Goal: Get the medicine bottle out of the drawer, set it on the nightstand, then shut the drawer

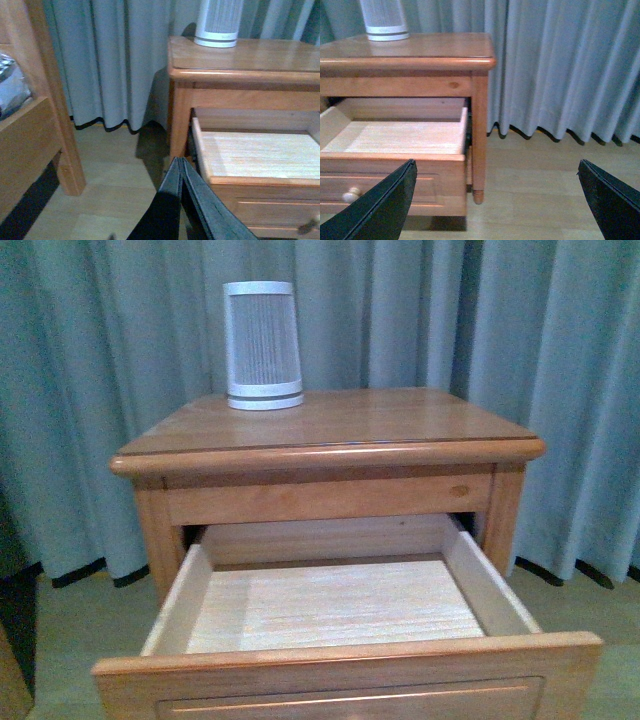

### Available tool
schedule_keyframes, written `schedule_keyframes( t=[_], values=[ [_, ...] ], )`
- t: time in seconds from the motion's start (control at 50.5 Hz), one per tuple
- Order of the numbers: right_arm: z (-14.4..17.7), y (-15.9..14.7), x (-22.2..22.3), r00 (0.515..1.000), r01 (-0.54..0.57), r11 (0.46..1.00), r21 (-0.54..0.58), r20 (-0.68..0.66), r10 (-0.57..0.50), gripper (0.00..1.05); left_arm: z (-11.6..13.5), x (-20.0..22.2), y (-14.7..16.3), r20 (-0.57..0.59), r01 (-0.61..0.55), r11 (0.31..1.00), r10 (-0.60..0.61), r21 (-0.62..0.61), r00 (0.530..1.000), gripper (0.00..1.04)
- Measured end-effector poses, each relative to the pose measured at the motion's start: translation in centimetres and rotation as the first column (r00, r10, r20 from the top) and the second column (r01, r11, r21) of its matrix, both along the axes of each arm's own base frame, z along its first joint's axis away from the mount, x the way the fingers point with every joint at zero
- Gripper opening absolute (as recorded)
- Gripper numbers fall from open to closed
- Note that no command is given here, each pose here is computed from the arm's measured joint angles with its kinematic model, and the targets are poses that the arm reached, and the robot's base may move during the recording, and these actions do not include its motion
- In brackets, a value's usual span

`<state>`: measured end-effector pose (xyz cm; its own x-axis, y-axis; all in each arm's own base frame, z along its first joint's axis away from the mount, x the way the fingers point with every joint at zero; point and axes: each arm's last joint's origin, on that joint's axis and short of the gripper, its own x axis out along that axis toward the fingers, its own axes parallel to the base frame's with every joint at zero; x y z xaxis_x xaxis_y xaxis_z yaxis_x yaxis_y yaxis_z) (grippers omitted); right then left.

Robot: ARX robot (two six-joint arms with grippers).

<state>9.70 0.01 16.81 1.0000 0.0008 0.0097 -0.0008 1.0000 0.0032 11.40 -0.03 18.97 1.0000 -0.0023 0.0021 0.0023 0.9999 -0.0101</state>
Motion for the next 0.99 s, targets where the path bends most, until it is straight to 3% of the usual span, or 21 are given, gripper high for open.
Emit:
schedule_keyframes(
  t=[0.357,0.456,0.594,0.694,0.773,0.911,0.991],
  values=[
    [-0.1,0.0,0.1,0.999,-0.031,0.999,0.014,-0.038,0.031,0.98,-1.6,-1.3,0.0,-0.026,-0.001,1.000,0.001,0.000,1.000,0.04],
    [1.9,0.4,1.4,0.961,-0.127,0.985,0.117,-0.231,0.152,0.98,-1.5,-1.6,0.0,-0.005,-0.002,1.000,0.002,0.000,1.000,0.23],
    [10.5,2.2,8.4,0.962,-0.210,0.973,0.096,-0.155,0.223,0.98,-1.5,-1.6,0.0,-0.004,-0.001,1.000,0.001,0.000,1.000,0.49],
    [12.8,4.0,13.7,0.942,-0.252,0.965,0.067,-0.213,0.260,0.98,-1.5,-1.6,0.0,-0.004,-0.001,1.000,0.001,0.000,1.000,0.65],
    [12.6,5.6,18.1,0.912,-0.271,0.961,0.051,-0.306,0.274,0.98,-1.5,-1.6,0.0,-0.004,-0.001,1.000,0.001,0.000,1.000,0.79],
    [9.5,8.5,25.7,0.812,-0.294,0.955,0.046,-0.515,0.275,0.98,-1.5,-1.6,0.0,-0.004,-0.001,1.000,0.001,0.000,1.000,0.99],
    [7.5,10.0,29.0,0.759,-0.296,0.954,0.042,-0.597,0.261,0.98,-1.5,-1.6,0.0,-0.004,-0.001,1.000,0.001,0.002,1.000,0.98]
  ],
)
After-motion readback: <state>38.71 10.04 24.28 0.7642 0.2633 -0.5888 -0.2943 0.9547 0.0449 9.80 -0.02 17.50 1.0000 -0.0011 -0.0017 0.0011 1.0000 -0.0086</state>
